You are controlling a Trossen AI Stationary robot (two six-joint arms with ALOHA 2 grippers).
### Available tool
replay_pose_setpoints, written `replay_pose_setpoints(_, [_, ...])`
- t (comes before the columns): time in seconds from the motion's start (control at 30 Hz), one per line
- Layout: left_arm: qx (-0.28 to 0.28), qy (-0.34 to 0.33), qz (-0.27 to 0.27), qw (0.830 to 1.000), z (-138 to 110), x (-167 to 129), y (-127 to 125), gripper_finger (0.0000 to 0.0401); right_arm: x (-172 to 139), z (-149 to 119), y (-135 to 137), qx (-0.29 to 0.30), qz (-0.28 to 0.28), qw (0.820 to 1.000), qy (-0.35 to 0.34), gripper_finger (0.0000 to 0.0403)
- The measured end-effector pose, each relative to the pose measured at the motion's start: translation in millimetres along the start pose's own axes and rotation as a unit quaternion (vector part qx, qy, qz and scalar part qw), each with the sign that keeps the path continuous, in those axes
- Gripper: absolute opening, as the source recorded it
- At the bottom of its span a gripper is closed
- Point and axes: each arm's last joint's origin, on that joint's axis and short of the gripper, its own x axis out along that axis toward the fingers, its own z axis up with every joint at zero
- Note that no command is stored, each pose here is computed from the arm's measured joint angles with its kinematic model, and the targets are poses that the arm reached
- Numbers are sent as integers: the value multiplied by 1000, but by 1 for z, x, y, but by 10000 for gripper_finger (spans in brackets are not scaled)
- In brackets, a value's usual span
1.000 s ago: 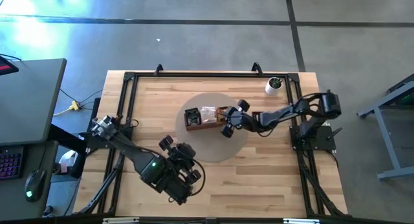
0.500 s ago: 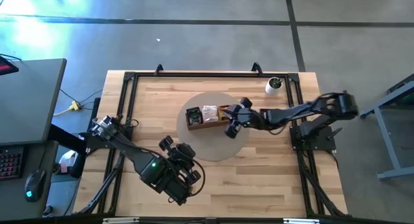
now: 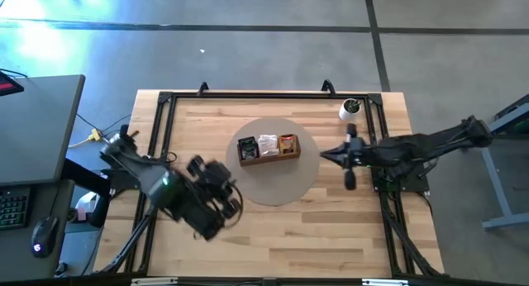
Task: Pick & Place Tea
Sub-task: Return to Home Position
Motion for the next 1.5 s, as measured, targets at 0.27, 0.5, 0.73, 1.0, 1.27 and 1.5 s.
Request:
replay_pose_setpoints(0.27, [-82, 65, 36, 994, -14, 13, 87, 112, -41, -13, -5, -10, -7, 999, 45, 0])
replay_pose_setpoints(0.5, [-128, 55, -92, 986, -60, 44, 132, 112, -46, -18, -4, -13, -11, 998, 58, 3])
replay_pose_setpoints(0.73, [-123, -40, -245, 961, -107, 74, 159, 112, -55, -14, -3, -61, 73, 995, 41, 3])
replay_pose_setpoints(1.0, [-100, -122, -298, 941, -146, 93, 196, 112, -77, -7, -17, -29, 78, 996, -25, 6])
replay_pose_setpoints(1.27, [-24, -222, -361, 906, -170, 115, 206, 112, -73, -40, -16, -45, 162, 977, -133, 11])
replay_pose_setpoints(1.5, [9, -252, -363, 897, -181, 138, 213, 112, -67, -68, -17, -19, 177, 974, -144, 7])
